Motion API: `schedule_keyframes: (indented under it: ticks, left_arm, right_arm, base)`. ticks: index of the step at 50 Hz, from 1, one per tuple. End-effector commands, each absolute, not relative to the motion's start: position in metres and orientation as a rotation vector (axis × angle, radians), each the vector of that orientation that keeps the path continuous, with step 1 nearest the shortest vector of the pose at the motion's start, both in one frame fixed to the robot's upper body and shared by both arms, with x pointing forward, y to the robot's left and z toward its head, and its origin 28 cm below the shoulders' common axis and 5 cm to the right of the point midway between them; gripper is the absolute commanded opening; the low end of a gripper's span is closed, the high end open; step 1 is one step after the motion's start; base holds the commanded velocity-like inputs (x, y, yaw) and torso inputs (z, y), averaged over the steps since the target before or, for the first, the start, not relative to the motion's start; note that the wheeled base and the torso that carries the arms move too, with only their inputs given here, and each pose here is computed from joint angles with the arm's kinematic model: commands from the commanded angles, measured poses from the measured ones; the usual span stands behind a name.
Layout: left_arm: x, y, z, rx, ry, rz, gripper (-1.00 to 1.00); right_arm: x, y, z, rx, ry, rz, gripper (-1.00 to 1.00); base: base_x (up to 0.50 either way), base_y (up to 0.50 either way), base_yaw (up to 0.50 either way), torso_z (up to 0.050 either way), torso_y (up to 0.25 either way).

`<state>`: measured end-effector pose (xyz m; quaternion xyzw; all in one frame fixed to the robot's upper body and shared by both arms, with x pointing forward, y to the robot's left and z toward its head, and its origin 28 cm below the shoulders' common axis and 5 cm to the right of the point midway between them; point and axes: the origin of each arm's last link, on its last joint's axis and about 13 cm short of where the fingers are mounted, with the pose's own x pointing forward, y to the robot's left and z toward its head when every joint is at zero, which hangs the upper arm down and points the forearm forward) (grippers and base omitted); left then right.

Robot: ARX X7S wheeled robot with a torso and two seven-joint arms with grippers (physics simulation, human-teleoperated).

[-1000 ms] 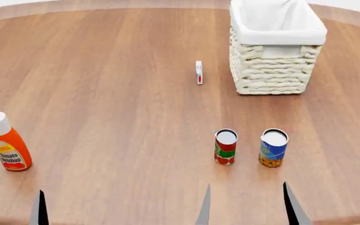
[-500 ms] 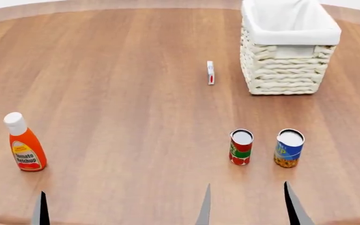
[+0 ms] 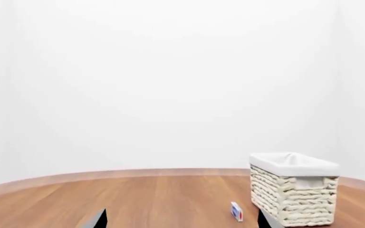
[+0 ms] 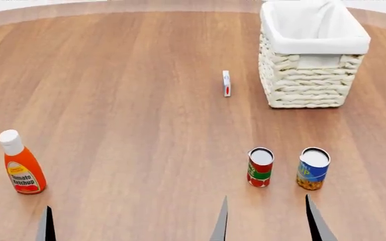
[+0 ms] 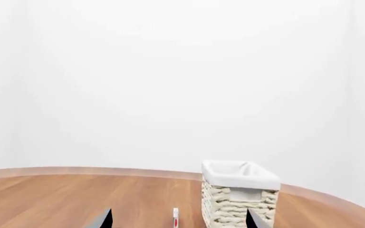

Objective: Pick up the cream cheese box, and put it in the basket.

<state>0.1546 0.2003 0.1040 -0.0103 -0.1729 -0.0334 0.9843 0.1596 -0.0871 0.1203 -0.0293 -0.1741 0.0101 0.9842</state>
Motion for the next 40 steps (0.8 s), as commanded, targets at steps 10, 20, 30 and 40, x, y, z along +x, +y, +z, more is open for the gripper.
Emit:
schedule_keyframes:
  ticks: [10, 20, 30, 40]
  left_arm:
    - [0.1541, 0.1996, 0.1039, -0.020, -0.348, -0.070, 1.00]
    - [0.1535, 0.1997, 0.1036, -0.015, -0.346, -0.070, 1.00]
    - [0.1541, 0.2007, 0.1045, -0.017, -0.347, -0.067, 1.00]
    - [0.1542, 0.2004, 0.1043, -0.016, -0.349, -0.071, 1.00]
  right_arm:
    - [0.1595, -0.0872, 0.1204, -0.063, -0.347, 0.017, 1.00]
    - [0.1591, -0.0864, 0.1202, -0.061, -0.347, 0.021, 1.00]
    - [0.1594, -0.0866, 0.1202, -0.061, -0.346, 0.022, 1.00]
    - [0.1593, -0.0869, 0.1211, -0.062, -0.347, 0.021, 1.00]
  base:
    - [0.30, 0.00, 0.00, 0.000, 0.000]
    - [0.30, 0.00, 0.00, 0.000, 0.000]
    - [0.30, 0.00, 0.00, 0.000, 0.000]
    - [0.30, 0.00, 0.00, 0.000, 0.000]
